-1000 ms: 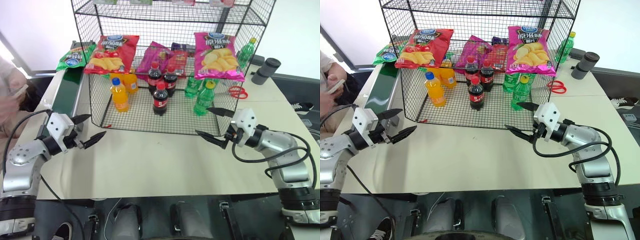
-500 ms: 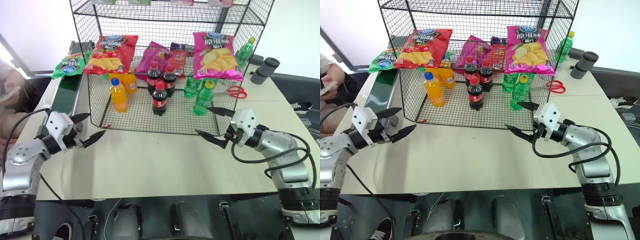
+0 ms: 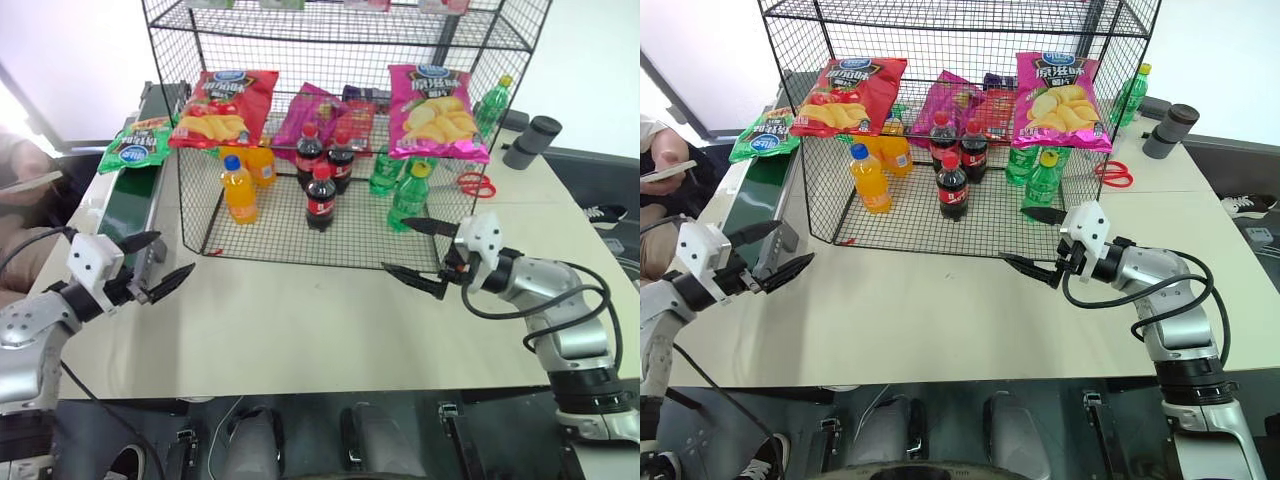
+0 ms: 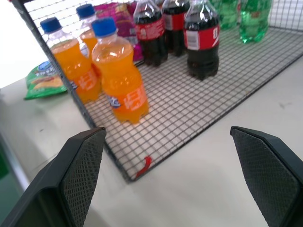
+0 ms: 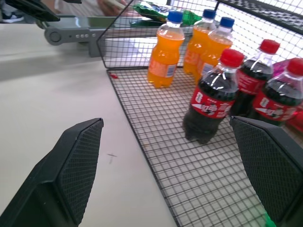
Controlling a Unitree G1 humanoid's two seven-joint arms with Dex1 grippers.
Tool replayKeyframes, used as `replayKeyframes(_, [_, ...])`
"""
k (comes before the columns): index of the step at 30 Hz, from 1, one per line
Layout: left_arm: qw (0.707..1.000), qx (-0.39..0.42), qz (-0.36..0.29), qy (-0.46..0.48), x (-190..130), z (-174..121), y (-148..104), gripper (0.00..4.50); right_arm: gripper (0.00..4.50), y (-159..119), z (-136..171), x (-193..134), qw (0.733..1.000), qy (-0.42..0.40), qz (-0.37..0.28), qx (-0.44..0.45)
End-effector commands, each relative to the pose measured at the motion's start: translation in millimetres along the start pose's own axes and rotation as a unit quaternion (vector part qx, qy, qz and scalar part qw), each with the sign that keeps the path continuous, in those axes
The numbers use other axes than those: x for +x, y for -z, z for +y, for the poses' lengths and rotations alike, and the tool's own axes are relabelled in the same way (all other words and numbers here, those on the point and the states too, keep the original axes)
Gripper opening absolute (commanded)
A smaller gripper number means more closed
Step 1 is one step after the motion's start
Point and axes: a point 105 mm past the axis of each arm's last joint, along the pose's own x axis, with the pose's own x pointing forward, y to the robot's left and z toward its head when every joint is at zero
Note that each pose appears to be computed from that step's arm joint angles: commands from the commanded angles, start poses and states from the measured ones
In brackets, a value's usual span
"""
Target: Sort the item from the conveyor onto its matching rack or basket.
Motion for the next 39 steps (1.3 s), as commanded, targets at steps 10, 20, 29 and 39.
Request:
replayKeyframes(10, [0.987, 0.089, 0.006, -0.137, -75, 13, -19, 4.5, 4.45, -13, 24, 41, 0.995, -0.088, -0.045, 0.032])
replayKeyframes(20, [0.936, 0.273, 0.122, -0.187, -110, 21, -6, 4.5, 4.45, -11, 48, 74, 0.986, -0.153, -0.059, 0.036])
replayKeyframes(29, [0.858, 0.433, 0.221, -0.167, -122, 34, 22, 4.5, 4.45, 0, 68, 77, 0.976, -0.214, -0.022, -0.027])
replayKeyframes(39, [0.851, 0.456, 0.206, -0.163, -108, 44, 28, 4.5, 4.45, -12, 65, 72, 0.978, -0.203, -0.054, 0.008])
